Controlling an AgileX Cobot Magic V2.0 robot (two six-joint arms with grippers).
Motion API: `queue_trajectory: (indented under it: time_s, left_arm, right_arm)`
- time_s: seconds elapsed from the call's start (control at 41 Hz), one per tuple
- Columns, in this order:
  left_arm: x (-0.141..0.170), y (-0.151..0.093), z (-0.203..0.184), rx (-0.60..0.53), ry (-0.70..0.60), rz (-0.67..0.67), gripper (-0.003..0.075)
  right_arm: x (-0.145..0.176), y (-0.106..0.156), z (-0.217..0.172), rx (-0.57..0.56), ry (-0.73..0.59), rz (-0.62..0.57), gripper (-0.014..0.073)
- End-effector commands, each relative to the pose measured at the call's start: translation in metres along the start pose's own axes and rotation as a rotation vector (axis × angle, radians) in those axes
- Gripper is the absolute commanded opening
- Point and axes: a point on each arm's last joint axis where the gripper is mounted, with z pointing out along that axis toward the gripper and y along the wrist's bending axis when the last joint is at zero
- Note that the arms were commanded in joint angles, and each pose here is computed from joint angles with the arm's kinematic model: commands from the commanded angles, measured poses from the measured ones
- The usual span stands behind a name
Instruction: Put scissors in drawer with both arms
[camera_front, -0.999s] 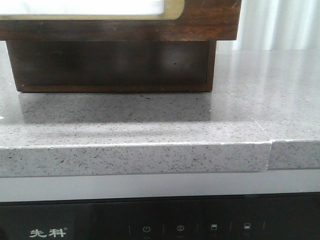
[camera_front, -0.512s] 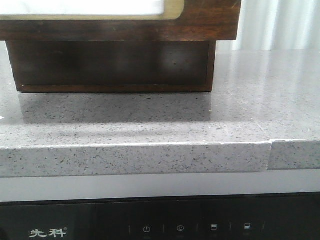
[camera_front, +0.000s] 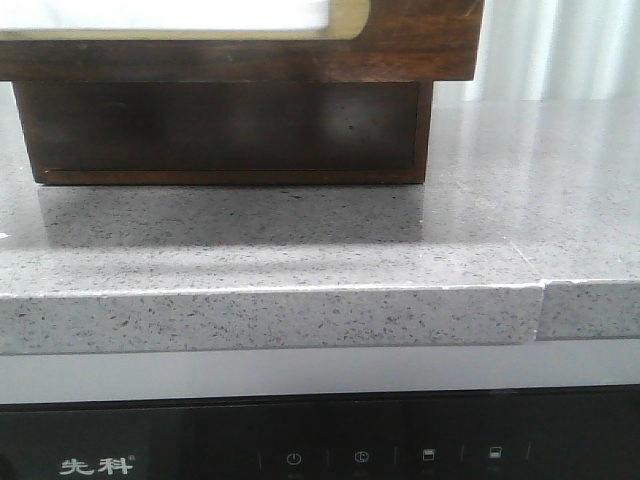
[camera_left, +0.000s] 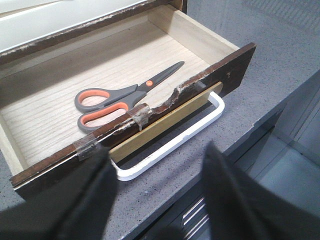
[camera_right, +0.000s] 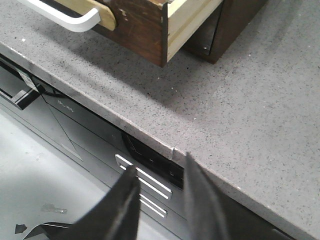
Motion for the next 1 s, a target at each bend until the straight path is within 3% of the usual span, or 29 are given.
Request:
queue_trajectory:
  time_s: [0.0, 0.146, 0.195, 0.975]
  left_arm:
    - [-0.0125, -0.0008, -0.0056, 0.006, -0.093, 0.001, 0.0158]
    - [-0.0123, -0.0008, -0.0056, 0.006, -0.091, 0.001, -0.0022]
    - [-0.0123, -0.0008, -0.0056, 0.006, -0.091, 0.001, -0.0020]
    - [-0.0083, 0.0018, -0.0022, -0.015, -0.074, -0.012, -0.0020]
  right_arm:
    - [-0.0113, -0.0011, -0.0046, 0.012, -0.089, -0.008, 0.0107]
    - [-0.0113, -0.0011, -0.0046, 0.012, -0.089, -0.008, -0.0046]
    - [-0.0113, -0.0011, -0.0046, 0.012, -0.089, -0.008, -0.0074]
    - [-0.0117, -0.0011, -0.0047, 0.013, -0.094, -0.009, -0.0069]
